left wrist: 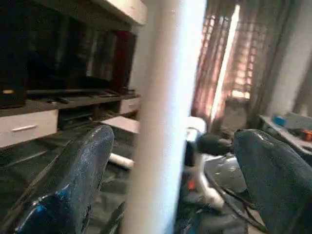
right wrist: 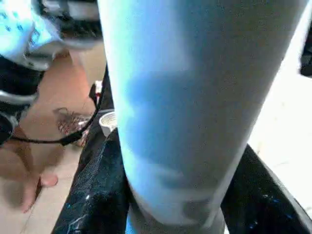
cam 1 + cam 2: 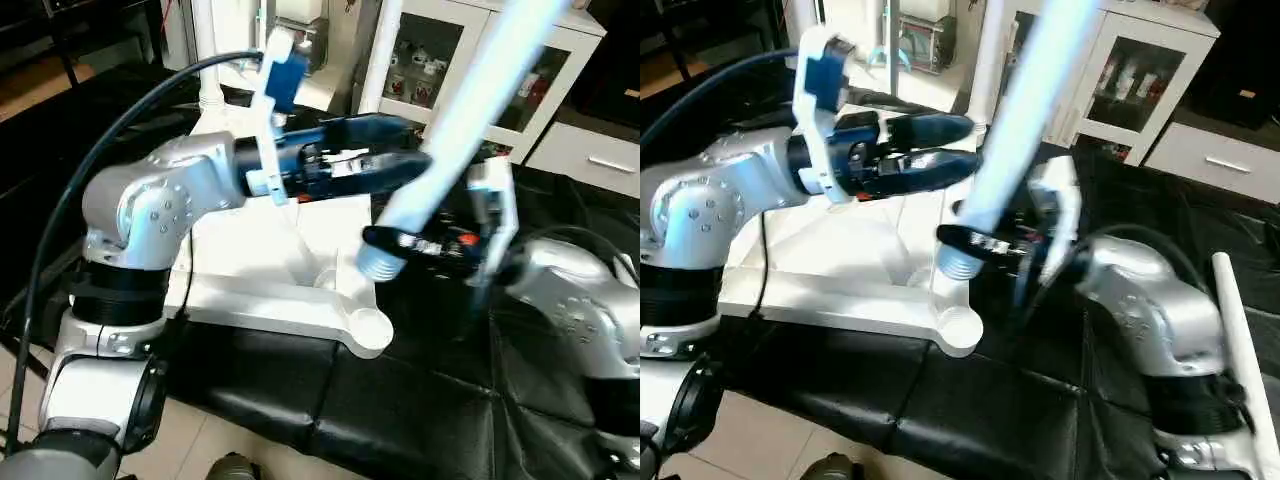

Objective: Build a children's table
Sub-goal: Pick table leg

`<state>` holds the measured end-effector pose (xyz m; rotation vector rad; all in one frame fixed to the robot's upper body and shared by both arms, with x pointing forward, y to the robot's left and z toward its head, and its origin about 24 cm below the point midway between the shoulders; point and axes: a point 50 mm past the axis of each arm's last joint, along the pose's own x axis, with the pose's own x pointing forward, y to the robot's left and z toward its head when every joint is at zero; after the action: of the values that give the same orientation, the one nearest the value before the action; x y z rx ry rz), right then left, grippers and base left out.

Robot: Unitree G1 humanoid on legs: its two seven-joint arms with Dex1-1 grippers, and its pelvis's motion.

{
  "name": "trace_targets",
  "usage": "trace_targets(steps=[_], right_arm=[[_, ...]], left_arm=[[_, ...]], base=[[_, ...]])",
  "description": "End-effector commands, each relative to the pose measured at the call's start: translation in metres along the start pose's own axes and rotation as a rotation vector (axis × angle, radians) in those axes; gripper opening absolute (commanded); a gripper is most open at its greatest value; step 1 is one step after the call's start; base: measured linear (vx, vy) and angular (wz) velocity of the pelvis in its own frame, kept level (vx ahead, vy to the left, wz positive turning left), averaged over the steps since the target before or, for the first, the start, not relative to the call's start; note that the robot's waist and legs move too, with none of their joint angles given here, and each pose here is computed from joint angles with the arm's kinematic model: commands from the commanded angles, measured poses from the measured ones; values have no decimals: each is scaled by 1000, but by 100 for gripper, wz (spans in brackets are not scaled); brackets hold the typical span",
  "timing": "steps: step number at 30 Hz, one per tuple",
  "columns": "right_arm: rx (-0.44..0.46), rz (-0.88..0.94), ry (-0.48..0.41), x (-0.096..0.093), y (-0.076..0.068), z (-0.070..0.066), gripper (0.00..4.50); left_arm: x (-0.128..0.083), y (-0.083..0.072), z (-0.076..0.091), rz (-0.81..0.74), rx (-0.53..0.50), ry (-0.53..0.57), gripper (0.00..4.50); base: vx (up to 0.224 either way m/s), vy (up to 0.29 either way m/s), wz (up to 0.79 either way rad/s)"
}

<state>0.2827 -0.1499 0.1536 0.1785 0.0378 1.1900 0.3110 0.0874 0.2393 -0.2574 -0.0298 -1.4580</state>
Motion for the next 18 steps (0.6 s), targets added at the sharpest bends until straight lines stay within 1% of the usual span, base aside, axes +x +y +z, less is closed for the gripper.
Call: trace_targets(steps=[1, 2, 4, 5, 6, 7, 9, 10, 11, 13, 14, 15, 16, 17, 18], right_arm=[[-24, -11, -13, -7, 3, 7, 193], [-29, -23, -6, -9, 2, 7, 193], [-59, -107, 32, -16, -1, 1, 193], [-69, -132, 41, -19, -2, -1, 193], [-74, -201, 42, -22, -5, -4, 193], [-75, -238, 40, -23, -7, -6, 193], [-77, -352, 37, -28, -10, -11, 193], [-83, -389, 47, -29, -11, -13, 193], [-101, -523, 68, -31, -14, -18, 193], [-124, -600, 91, -33, -14, -21, 193], [-149, -645, 101, -33, -14, -22, 193], [-157, -690, 100, -33, -15, -23, 193], [-159, -709, 98, -33, -16, -24, 193], [-213, -847, 88, -34, -18, -27, 193], [-254, -907, 95, -34, -17, -30, 193]], left_arm=[[-3, 6, 9, 66, 17, -68, 450], [-6, 9, 11, 101, 23, -92, 450], [-22, 20, 18, 280, 109, -148, 450], [-26, 22, 20, 329, 136, -160, 450], [-38, 27, 18, 445, 172, -161, 450], [-45, 29, 16, 504, 189, -158, 450], [-64, 34, 4, 677, 209, -96, 450], [-68, 34, 0, 712, 222, -73, 450], [-82, 30, -17, 830, 228, -17, 450], [-89, 25, -30, 898, 256, 16, 450], [-90, 22, -37, 933, 266, 26, 450], [-91, 20, -44, 962, 249, 35, 450], [-92, 19, -47, 974, 252, 42, 450], [-93, 14, -73, 1046, 241, 70, 450], [-94, 12, -87, 1085, 236, 81, 450]], base=[[0, 0, 0], [0, 0, 0], [0, 0, 0], [0, 0, 0], [0, 0, 0], [0, 0, 0], [0, 0, 0], [0, 0, 0], [0, 0, 0], [0, 0, 0], [0, 0, 0], [0, 0, 0], [0, 0, 0], [0, 0, 0], [0, 0, 0]])
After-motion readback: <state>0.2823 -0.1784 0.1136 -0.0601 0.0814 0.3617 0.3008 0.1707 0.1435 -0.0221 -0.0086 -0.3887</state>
